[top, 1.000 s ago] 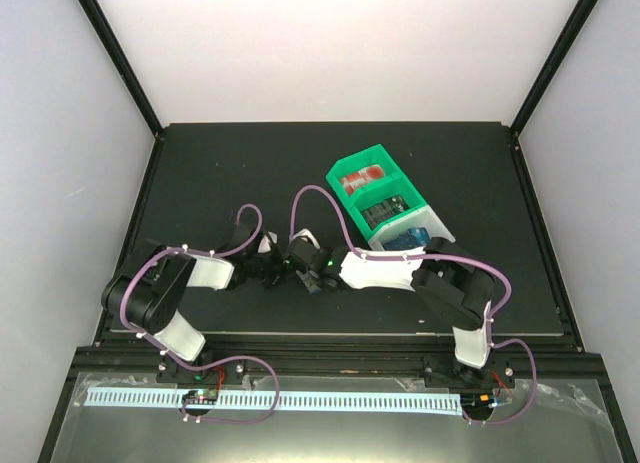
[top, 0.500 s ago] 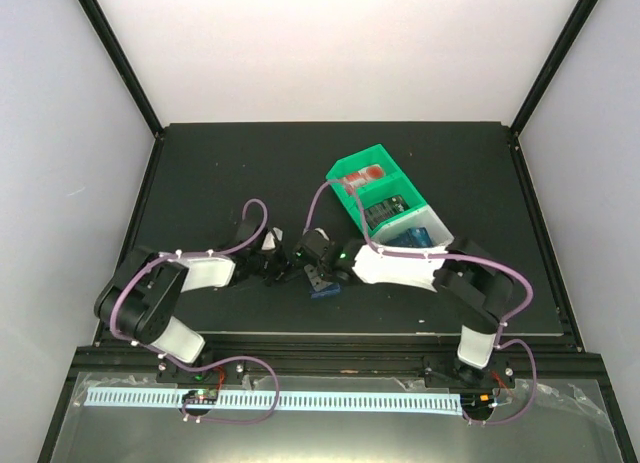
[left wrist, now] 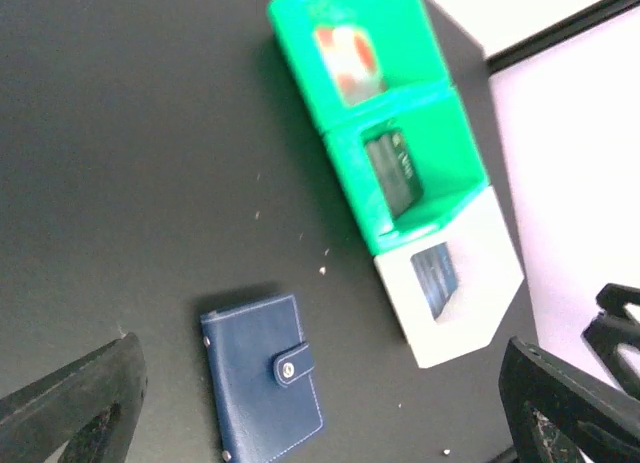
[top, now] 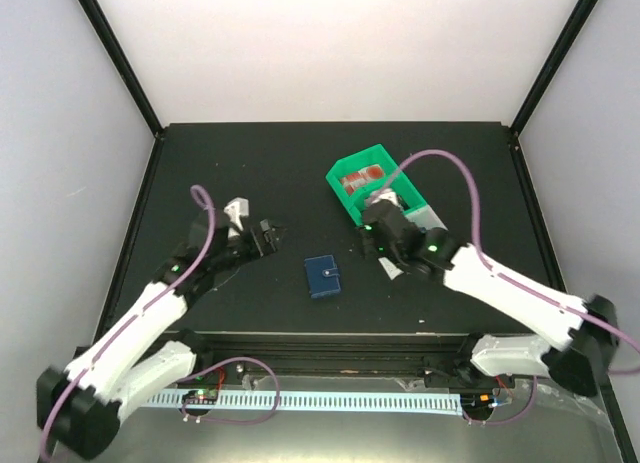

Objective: Put the credit cards into the card holder
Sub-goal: Reset both arms

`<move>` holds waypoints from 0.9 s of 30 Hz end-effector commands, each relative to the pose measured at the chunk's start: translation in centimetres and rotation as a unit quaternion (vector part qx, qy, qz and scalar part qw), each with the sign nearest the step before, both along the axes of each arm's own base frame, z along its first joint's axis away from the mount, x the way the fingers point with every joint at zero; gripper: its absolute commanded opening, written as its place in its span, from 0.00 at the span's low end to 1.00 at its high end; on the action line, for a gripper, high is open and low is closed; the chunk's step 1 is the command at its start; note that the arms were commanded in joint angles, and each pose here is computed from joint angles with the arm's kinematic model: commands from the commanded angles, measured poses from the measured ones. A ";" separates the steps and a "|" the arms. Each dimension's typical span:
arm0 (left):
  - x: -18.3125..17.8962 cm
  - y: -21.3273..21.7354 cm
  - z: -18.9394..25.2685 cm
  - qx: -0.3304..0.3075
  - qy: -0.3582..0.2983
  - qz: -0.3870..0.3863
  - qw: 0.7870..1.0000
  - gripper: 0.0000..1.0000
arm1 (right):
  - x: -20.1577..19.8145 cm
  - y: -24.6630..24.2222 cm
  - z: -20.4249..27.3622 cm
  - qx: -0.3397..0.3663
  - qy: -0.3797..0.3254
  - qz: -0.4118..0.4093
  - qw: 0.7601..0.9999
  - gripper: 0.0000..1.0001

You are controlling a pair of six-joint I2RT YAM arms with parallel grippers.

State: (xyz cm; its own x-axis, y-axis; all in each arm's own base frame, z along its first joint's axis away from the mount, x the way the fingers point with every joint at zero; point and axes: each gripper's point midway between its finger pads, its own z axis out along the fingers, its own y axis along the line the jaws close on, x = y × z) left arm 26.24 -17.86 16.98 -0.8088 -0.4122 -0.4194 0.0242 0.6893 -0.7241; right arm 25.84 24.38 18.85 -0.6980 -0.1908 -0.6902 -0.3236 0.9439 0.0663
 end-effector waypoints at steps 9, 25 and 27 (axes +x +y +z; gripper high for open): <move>-6.8 10.0 14.4 0.093 -0.288 0.105 0.947 0.99 | -4.6 -17.3 13.1 0.028 -0.216 -0.152 0.964 0.95; -9.8 14.9 17.5 0.129 -0.344 0.188 0.911 0.99 | -11.3 -27.7 16.7 0.158 -0.309 -0.245 0.905 1.00; -9.7 15.0 17.3 0.131 -0.340 0.192 0.911 0.99 | -11.1 -27.5 16.6 0.158 -0.306 -0.246 0.906 1.00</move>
State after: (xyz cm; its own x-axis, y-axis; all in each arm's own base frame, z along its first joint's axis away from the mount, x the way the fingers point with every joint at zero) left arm 17.17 -4.19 33.17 -0.1895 -0.4246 -0.8853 0.1621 0.8758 -0.4547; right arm 14.65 -2.56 35.99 -0.1094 0.3120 -0.9438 0.0172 0.9499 0.3121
